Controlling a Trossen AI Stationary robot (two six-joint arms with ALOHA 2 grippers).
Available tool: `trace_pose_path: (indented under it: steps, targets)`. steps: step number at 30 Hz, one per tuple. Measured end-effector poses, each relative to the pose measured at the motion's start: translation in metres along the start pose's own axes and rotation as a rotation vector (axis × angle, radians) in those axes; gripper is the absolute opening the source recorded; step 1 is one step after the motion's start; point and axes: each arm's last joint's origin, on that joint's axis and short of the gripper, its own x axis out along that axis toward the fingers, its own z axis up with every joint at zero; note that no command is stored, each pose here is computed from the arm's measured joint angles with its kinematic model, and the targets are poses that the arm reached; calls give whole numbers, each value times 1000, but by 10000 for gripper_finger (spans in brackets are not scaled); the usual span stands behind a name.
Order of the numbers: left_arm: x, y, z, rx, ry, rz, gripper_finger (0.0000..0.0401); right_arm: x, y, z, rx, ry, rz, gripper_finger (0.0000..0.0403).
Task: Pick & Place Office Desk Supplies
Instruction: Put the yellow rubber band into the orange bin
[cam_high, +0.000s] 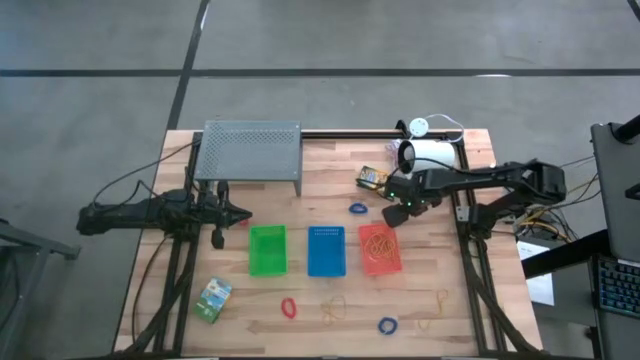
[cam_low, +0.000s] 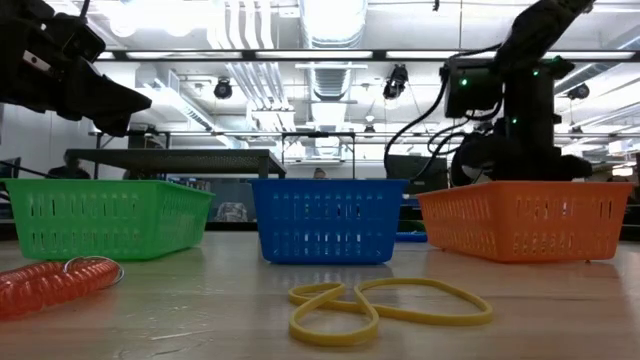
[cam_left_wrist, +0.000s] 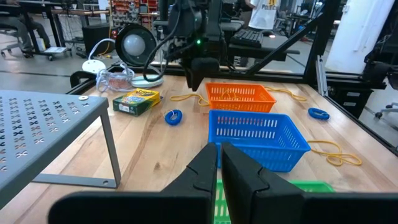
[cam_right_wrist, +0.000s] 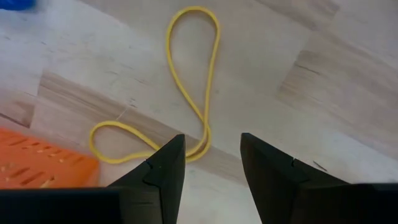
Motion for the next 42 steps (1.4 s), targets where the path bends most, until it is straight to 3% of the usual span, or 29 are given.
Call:
trace_pose_path:
  steps: [21, 30, 42]
  targets:
    - [0, 0, 0, 0, 0, 0, 28, 19, 5, 5, -22, 61, -27, 141]
    - [0, 0, 0, 0, 0, 0, 28, 22, 4, 6, -15, 63, -42, 98]
    - [0, 0, 0, 0, 0, 0, 28, 21, 4, 6, -14, 37, -50, 13]
